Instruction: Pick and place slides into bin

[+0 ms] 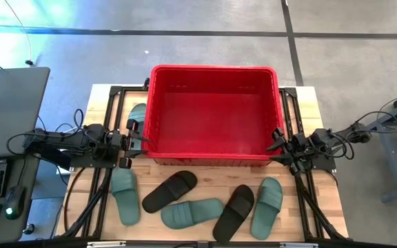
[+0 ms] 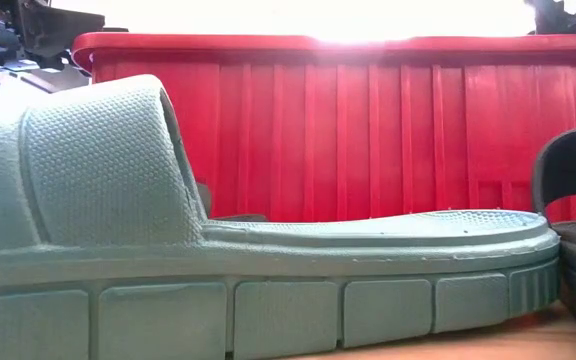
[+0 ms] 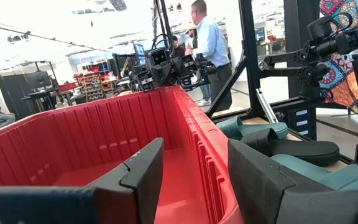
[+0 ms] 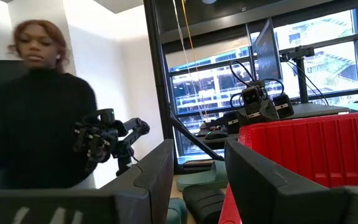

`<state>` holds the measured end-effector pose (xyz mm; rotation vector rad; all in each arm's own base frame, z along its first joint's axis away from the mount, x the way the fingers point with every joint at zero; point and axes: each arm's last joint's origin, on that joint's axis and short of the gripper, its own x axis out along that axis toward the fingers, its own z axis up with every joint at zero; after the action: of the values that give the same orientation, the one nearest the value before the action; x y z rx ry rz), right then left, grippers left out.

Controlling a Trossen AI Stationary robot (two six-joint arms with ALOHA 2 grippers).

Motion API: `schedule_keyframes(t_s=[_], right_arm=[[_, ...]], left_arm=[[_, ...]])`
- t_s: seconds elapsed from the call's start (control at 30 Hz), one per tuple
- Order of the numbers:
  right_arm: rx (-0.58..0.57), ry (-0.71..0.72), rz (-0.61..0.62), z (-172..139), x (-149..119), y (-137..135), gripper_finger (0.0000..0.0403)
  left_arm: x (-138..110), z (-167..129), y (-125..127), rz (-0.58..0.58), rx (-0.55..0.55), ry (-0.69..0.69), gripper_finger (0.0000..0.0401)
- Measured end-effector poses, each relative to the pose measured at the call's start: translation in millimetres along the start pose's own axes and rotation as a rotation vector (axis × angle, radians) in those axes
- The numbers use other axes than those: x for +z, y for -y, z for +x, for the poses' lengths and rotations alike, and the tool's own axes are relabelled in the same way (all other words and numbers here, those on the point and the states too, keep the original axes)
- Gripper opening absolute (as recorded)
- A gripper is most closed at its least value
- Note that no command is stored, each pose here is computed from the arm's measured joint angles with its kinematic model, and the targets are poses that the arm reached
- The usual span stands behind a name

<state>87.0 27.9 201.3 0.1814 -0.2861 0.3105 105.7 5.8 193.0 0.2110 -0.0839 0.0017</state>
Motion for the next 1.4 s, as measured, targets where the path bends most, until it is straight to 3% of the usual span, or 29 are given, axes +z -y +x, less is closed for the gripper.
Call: schedule_keyframes(t_s=[0.23,0.33,0.43,0.53,0.67,0.77,0.93,1.03,1.27,1.4], right_arm=[[-0.001,0.001,0.000,0,0,0,0.0134],[0.000,0.001,0.000,0,0,0,0.0134],[-0.001,0.001,0.000,0,0,0,0.0134],[0.000,0.003,-0.007,0,0,0,0.0134],[-0.036,0.111,-0.071,-1,10,0,0.0134],[-0.083,0.295,-0.167,-4,34,-1,0.0134],[0.171,0.396,-0.178,-5,71,-14,0.0134],[0.228,0.387,-0.207,0,98,-19,0.0134],[0.153,0.299,-0.226,34,181,-29,0.0134],[0.165,0.205,-0.137,58,212,-33,0.0134]], left_arm=[[13,-1,-2,0.013,0.009,0.114,0.0161],[40,-4,-4,0.054,-0.094,0.222,0.0161],[75,-10,-8,0.200,-0.171,0.267,0.0161],[113,-20,-15,0.273,-0.178,0.149,0.0161],[167,-32,-29,0.227,-0.125,-0.122,0.0161],[206,-35,-39,0.223,-0.089,-0.250,0.0161],[256,-33,-54,0.233,0.005,-0.343,0.0161],[276,-31,-58,0.195,0.019,-0.299,0.0161],[291,-25,-59,0.170,-0.040,-0.225,0.0161],[284,-22,-58,0.161,-0.054,-0.269,0.0161]])
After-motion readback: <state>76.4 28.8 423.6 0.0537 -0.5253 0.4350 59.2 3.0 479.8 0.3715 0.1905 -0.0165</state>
